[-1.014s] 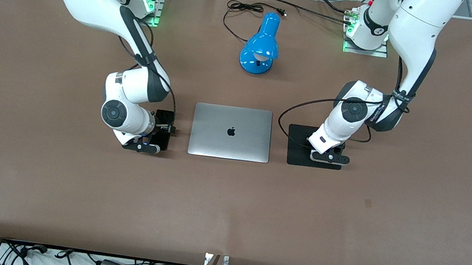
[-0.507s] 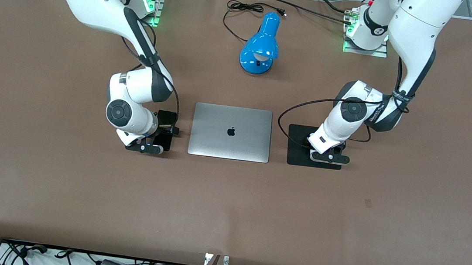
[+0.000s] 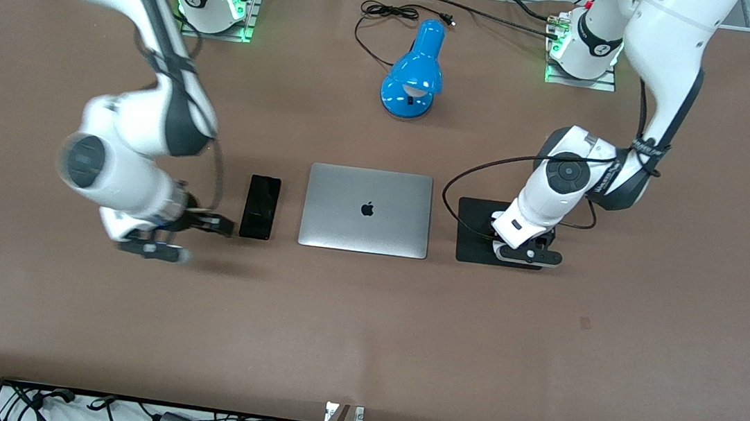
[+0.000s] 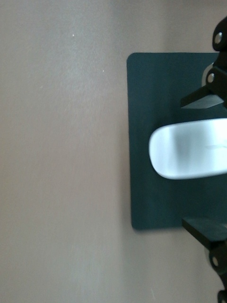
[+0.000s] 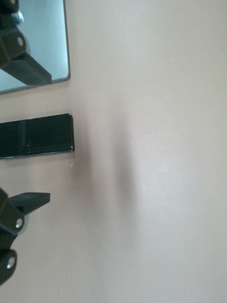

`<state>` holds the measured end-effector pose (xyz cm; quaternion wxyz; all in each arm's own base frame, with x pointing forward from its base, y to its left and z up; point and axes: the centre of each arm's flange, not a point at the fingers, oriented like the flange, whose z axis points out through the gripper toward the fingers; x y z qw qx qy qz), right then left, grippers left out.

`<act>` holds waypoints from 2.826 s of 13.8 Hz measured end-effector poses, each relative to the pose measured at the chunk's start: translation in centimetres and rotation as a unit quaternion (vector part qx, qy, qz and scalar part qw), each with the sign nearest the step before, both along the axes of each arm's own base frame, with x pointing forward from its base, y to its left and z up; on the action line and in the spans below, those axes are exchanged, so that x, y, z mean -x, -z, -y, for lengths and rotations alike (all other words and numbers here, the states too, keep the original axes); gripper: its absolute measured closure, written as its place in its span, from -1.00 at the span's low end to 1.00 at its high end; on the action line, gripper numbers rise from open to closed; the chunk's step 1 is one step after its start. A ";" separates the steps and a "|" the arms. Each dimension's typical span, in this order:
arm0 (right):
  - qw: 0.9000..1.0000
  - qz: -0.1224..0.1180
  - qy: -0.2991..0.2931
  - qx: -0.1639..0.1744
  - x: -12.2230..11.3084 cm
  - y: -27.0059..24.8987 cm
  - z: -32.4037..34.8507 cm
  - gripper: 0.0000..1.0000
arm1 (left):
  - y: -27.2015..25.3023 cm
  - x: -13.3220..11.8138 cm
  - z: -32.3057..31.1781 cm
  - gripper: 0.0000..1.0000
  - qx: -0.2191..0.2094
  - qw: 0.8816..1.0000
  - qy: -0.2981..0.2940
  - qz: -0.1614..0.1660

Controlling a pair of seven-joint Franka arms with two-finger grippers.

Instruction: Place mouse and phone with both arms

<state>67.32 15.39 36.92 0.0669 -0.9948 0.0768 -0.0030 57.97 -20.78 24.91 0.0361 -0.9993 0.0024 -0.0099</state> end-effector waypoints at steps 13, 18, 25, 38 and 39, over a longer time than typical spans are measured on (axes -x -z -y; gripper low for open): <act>0.988 -0.063 0.093 0.103 2.7 -19.6 16.8 -1.00 | -29.3 -4.3 -9.9 -1.00 -0.053 0.988 0.045 -0.134; 0.988 -0.046 0.085 0.124 5.8 -23.4 16.9 -1.00 | -33.2 -3.0 -15.5 -1.00 0.005 0.993 0.045 -0.111; 0.995 -0.032 0.021 0.090 11.5 -24.2 21.7 -1.00 | -33.7 1.7 -16.8 -1.00 0.065 0.997 0.020 -0.023; 0.996 -0.012 -0.032 0.088 10.6 -23.6 21.1 -1.00 | -34.9 1.7 -17.3 -1.00 0.037 0.999 0.000 -0.026; 0.996 -0.013 -0.032 0.088 10.6 -23.5 21.1 -1.00 | -34.9 1.6 -17.4 -1.00 0.038 0.999 -0.001 -0.025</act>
